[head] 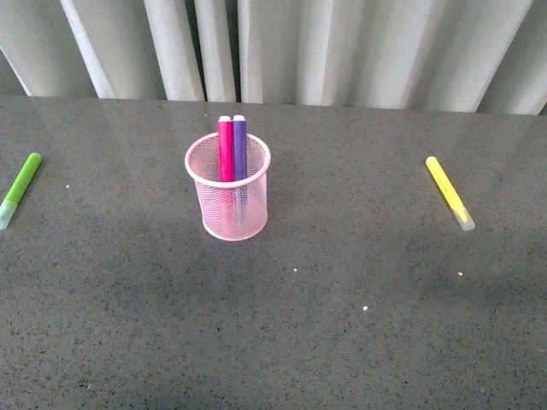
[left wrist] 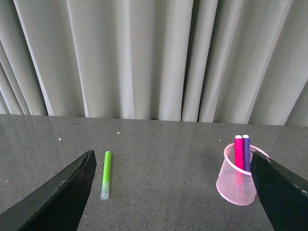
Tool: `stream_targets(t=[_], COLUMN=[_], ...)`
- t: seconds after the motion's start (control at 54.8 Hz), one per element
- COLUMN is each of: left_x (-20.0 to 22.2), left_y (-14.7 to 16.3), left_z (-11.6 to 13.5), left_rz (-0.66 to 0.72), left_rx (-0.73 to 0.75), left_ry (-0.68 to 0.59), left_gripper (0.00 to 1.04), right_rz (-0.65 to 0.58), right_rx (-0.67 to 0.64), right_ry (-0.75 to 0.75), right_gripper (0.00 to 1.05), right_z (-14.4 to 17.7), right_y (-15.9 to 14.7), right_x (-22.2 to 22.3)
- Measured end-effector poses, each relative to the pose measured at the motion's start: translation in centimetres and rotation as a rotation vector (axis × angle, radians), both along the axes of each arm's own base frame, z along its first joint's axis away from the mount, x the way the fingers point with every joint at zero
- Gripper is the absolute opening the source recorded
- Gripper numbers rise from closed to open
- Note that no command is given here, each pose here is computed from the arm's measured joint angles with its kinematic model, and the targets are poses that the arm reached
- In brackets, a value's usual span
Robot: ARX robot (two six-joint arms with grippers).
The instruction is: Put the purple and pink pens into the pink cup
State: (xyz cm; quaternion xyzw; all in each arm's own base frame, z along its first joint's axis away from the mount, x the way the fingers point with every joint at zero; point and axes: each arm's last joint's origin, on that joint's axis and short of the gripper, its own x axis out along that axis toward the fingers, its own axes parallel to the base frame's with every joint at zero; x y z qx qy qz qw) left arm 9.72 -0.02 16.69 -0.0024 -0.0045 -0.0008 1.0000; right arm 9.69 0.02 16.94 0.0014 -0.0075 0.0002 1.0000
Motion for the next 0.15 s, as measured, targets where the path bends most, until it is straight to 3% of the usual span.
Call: stream_targets(t=[0.146], left_x=[0.00], left_y=[0.00], left_z=[0.00], left_rz=[0.000], left_rx=[0.000], left_ry=[0.000], left_gripper=[0.98], right_rz=[0.000], right_rx=[0.000], right_ry=[0.000], right_gripper=[0.98], right_z=[0.00], right_y=[0.00], right_x=[0.00])
